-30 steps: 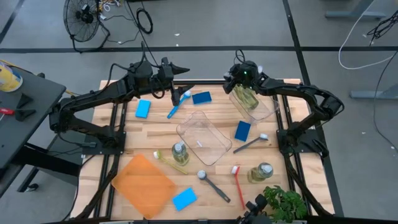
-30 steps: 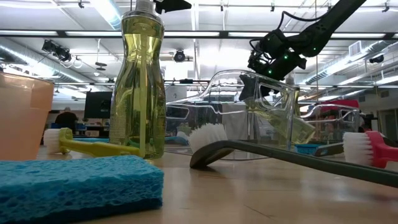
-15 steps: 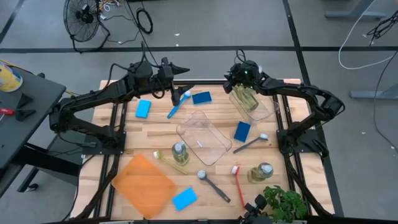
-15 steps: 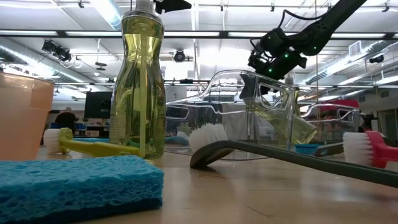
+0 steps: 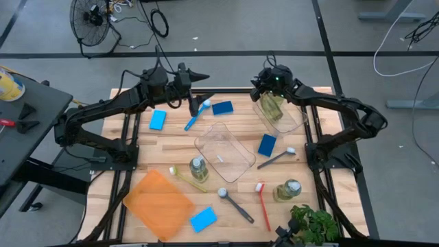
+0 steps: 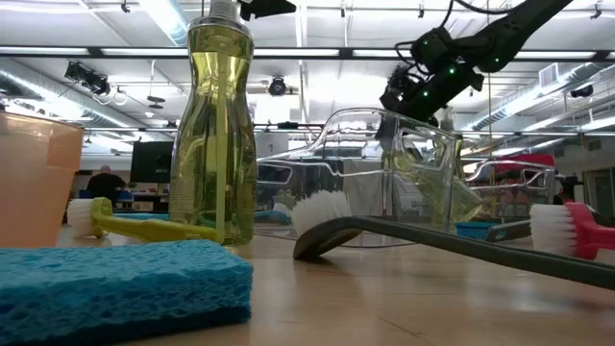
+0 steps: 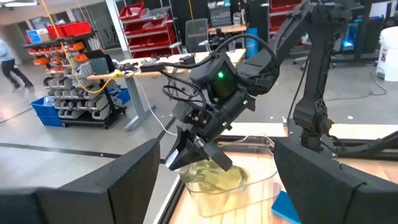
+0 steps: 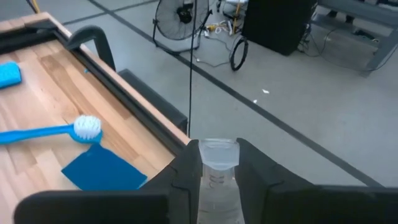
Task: Pick & Place Kitchen Sink Supplies
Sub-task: Put the yellow dish soap into the top transparent bin
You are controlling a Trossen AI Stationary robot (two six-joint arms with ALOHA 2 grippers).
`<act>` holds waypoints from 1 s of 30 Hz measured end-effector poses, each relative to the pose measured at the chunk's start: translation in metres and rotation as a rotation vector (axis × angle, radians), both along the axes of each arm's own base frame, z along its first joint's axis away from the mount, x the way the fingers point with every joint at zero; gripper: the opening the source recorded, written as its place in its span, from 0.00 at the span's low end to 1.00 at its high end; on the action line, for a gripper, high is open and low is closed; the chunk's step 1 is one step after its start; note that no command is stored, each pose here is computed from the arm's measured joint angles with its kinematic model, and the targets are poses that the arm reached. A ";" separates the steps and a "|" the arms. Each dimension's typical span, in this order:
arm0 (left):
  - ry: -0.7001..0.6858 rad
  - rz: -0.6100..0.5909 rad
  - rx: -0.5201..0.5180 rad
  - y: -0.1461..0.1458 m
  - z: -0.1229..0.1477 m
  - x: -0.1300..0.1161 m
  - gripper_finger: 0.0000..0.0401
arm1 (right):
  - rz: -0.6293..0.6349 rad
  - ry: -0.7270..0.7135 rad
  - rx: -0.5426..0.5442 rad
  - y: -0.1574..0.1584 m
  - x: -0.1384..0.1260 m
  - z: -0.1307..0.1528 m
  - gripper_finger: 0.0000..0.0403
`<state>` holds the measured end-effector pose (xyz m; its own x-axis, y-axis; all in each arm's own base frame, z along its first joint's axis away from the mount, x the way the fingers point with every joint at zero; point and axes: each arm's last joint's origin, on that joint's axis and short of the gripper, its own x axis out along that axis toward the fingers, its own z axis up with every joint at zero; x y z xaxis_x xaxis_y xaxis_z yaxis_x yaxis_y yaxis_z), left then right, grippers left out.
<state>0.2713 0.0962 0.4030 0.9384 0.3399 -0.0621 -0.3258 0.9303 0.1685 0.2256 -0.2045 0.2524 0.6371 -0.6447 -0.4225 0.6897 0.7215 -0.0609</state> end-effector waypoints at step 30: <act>-0.028 0.000 0.009 0.000 0.003 0.000 0.80 | 0.026 -0.056 -0.091 0.019 -0.007 0.029 0.13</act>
